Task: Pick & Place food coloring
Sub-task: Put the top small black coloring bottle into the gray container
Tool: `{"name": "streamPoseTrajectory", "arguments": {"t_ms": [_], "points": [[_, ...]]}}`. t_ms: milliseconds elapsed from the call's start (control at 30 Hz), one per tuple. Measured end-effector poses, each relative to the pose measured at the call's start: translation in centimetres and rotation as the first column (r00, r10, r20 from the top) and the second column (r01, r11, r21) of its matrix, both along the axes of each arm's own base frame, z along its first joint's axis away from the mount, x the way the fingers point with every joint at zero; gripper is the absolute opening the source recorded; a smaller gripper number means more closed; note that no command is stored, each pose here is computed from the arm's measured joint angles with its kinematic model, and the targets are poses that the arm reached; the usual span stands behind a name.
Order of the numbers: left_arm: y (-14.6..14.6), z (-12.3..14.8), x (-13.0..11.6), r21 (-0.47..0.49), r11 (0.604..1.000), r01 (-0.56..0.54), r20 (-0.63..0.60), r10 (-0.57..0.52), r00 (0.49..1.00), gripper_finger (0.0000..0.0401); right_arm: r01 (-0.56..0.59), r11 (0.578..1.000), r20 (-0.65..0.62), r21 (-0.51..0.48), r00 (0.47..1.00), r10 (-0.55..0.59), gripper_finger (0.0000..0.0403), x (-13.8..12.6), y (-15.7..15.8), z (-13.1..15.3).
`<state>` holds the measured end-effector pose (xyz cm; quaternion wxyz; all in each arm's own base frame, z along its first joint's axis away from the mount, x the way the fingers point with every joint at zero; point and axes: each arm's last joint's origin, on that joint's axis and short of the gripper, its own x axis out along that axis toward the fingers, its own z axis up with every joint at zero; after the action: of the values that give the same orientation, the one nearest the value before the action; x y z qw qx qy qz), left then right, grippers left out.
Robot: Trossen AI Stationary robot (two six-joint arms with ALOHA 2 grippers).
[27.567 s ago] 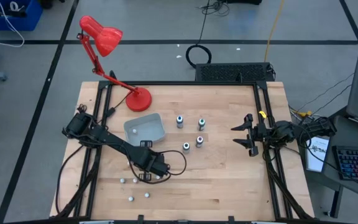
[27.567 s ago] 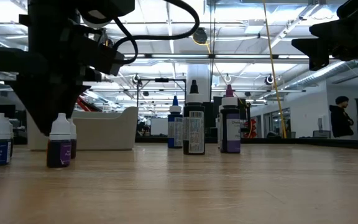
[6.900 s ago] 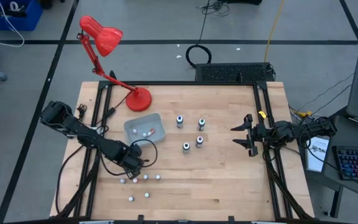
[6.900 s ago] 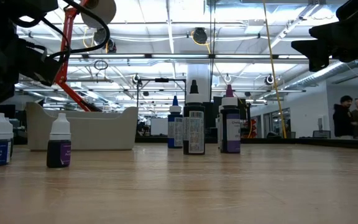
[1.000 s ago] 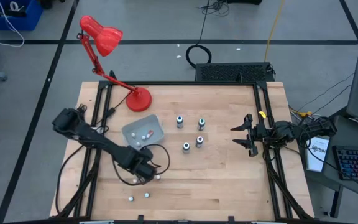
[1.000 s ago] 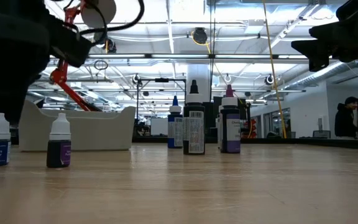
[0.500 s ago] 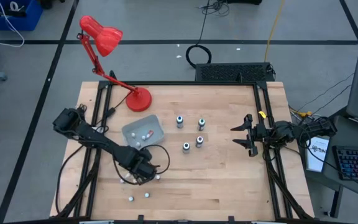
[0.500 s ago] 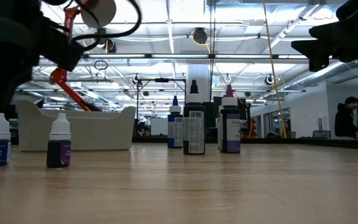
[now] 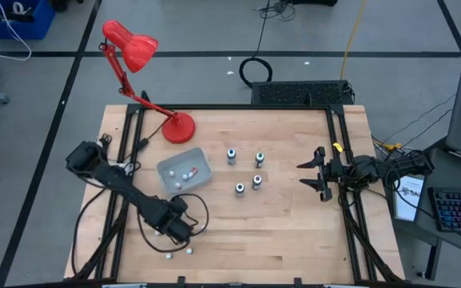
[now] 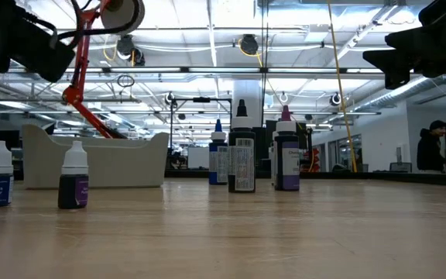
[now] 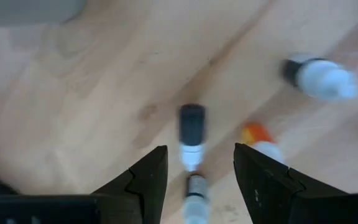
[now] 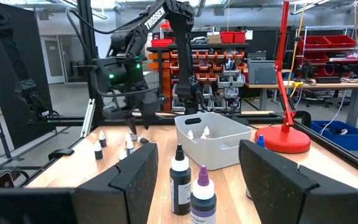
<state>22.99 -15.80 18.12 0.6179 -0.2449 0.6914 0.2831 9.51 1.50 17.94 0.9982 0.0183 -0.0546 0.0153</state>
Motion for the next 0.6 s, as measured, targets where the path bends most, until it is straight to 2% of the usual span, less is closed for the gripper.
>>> {"name": "streamPoseTrajectory", "arguments": {"t_ms": [333, 600], "points": [[-1.1, -0.2, -1.0, 0.017, 1.0, -0.013, -0.005, 0.013, 1.0, 0.0186, 0.0, 1.0, 0.0, 0.0, 1.0, 0.0, 0.0212, 0.0, 0.0, 0.0], [-0.6, -2.9, -2.2, -0.032, 0.999, -0.013, -0.042, 0.011, 0.999, 0.0186, 0.0, 1.0, 0.0, 0.0, 1.0, 0.0, 0.0212, 0.0, 0.0, 0.0]]}}
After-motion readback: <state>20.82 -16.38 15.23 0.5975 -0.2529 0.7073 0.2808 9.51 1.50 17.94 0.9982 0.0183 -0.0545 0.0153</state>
